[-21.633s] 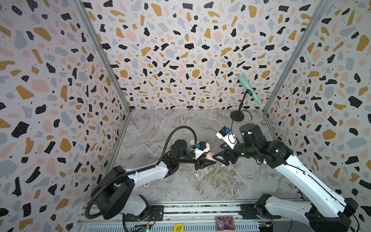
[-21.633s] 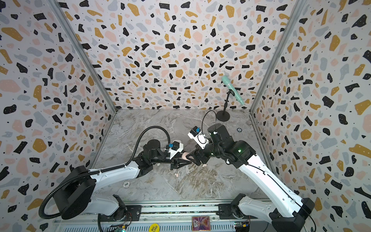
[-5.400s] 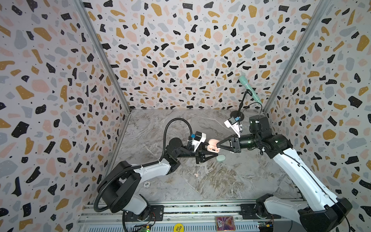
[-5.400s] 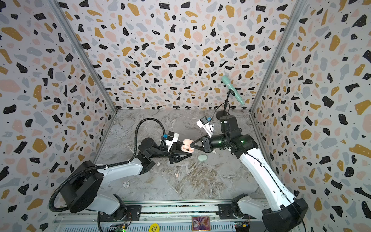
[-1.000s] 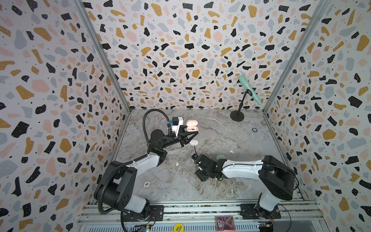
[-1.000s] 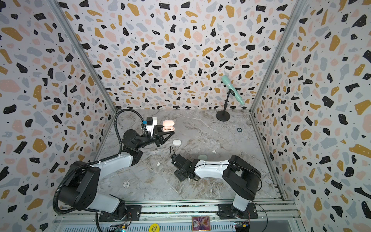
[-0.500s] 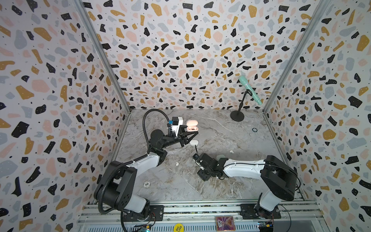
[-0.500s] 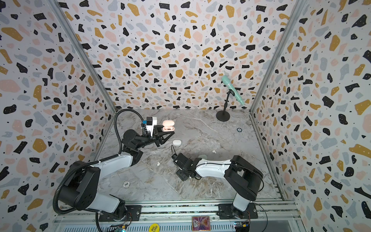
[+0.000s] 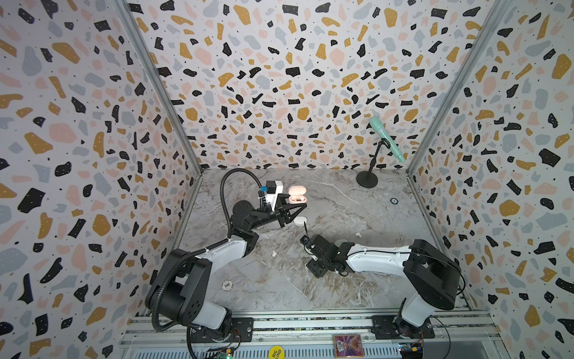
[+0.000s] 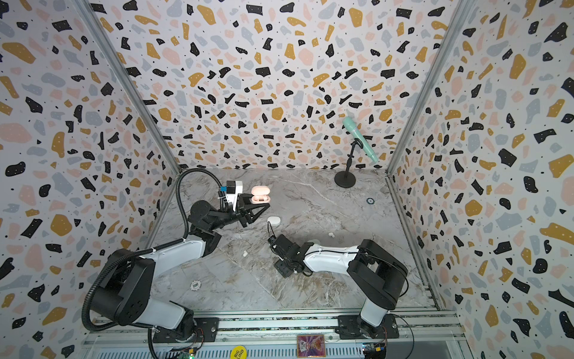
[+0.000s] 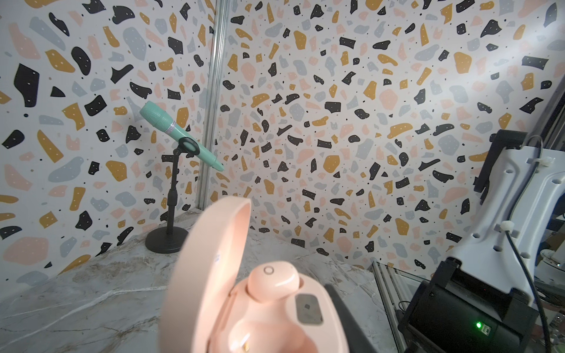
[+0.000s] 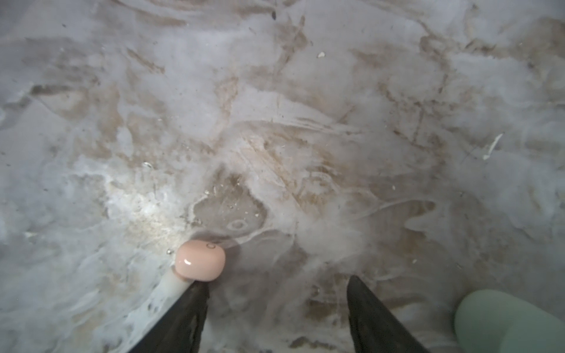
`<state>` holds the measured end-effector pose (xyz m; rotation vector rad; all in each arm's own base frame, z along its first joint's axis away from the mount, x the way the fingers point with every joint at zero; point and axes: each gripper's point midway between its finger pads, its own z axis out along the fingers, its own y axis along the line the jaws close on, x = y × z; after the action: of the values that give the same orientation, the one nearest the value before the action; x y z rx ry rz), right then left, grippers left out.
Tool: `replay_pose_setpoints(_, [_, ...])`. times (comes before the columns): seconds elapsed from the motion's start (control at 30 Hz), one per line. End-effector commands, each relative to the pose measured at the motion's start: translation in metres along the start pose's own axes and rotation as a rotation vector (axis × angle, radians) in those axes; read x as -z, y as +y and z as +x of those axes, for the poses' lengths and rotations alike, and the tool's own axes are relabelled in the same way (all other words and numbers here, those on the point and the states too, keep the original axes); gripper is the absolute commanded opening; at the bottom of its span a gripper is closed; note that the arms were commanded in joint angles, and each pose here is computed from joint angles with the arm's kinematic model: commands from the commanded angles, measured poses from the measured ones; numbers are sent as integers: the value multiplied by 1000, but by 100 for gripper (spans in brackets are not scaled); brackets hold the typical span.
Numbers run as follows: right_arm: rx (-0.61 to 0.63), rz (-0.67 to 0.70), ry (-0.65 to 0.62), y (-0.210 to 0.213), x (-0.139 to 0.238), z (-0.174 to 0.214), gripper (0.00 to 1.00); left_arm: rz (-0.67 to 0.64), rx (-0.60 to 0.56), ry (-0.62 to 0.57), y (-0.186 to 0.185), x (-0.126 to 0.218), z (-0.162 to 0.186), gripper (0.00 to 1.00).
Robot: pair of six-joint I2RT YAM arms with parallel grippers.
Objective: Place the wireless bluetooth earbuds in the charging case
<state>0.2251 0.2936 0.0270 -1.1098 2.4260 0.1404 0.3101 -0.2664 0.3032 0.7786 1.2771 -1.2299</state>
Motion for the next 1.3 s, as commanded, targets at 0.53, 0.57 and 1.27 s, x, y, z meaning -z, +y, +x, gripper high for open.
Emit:
replay_pose_setpoints(0.53, [-58,37,65,-17,27,-21,74,43,-75,-53,-10,-2,-24,23])
replay_pose_setpoints(0.57, [-78,34,69,-17,31,-23,74,43,-76,-53,-10,-2,-24,23])
replay_pose_setpoints(1.27, [-594,-220,145,29,28,-36,33,-4,-98,-8,4,4,-18,23])
